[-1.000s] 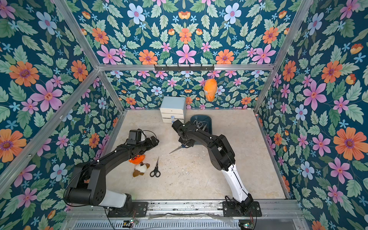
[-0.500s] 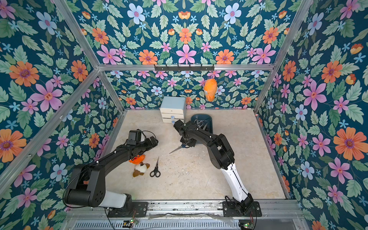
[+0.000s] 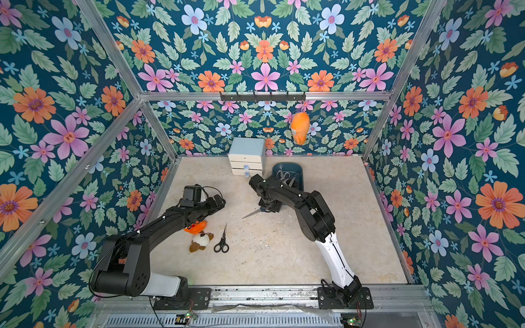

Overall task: Put the scissors into the storage box
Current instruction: Pick up the scissors from the center of the board.

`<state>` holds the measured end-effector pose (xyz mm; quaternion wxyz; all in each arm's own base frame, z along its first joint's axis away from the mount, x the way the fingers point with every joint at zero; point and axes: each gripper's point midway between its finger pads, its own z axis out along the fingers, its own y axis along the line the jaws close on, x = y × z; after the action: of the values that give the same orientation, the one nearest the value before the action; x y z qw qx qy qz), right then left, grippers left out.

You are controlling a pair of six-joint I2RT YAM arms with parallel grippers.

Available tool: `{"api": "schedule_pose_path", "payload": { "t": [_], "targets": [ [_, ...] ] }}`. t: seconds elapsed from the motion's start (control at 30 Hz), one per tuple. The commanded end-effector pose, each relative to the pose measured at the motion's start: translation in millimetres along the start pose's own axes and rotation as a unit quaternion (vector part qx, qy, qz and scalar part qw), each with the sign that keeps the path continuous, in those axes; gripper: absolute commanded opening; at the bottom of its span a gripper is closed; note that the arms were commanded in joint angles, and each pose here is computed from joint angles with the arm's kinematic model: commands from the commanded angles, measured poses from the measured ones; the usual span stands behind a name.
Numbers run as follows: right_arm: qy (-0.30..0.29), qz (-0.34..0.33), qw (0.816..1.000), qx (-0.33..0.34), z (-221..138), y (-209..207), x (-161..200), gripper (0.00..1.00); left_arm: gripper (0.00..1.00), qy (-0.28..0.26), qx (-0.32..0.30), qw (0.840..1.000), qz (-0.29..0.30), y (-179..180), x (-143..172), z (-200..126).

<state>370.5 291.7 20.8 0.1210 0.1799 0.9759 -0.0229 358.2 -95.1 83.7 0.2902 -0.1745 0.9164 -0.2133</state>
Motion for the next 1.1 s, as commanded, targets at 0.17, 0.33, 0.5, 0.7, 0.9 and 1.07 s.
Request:
{"api": "schedule_pose_path", "payload": {
  "t": [0.17,0.33,0.5,0.7,0.9,1.07],
  "targets": [
    [0.001,-0.012,1.0,0.017,21.0,-6.7,6.6,0.14,0.99,-0.006,-0.01,1.0,-0.002,3.4,-1.5,-6.0],
    [0.004,-0.014,1.0,0.02,29.3,-10.5,10.9,0.06,0.99,-0.01,-0.01,1.0,-0.001,1.1,-5.7,-7.3],
    [-0.001,-0.019,1.0,0.012,28.3,-8.1,9.2,0.0,0.99,-0.01,-0.01,1.0,0.003,-0.6,-8.2,-7.1],
    [-0.025,-0.049,0.998,-0.026,2.4,4.5,-3.2,0.0,0.99,-0.008,-0.012,1.0,0.01,-0.6,-7.9,-6.0],
    [-0.045,-0.109,0.99,-0.076,-38.2,22.9,-10.0,0.0,0.99,-0.006,-0.009,1.0,0.023,-5.2,-13.6,-1.8],
    [-0.046,-0.143,0.983,-0.107,-66.0,30.4,-7.1,0.0,0.99,-0.004,0.0,1.0,0.026,-12.8,-22.3,3.9]
  ]
}}
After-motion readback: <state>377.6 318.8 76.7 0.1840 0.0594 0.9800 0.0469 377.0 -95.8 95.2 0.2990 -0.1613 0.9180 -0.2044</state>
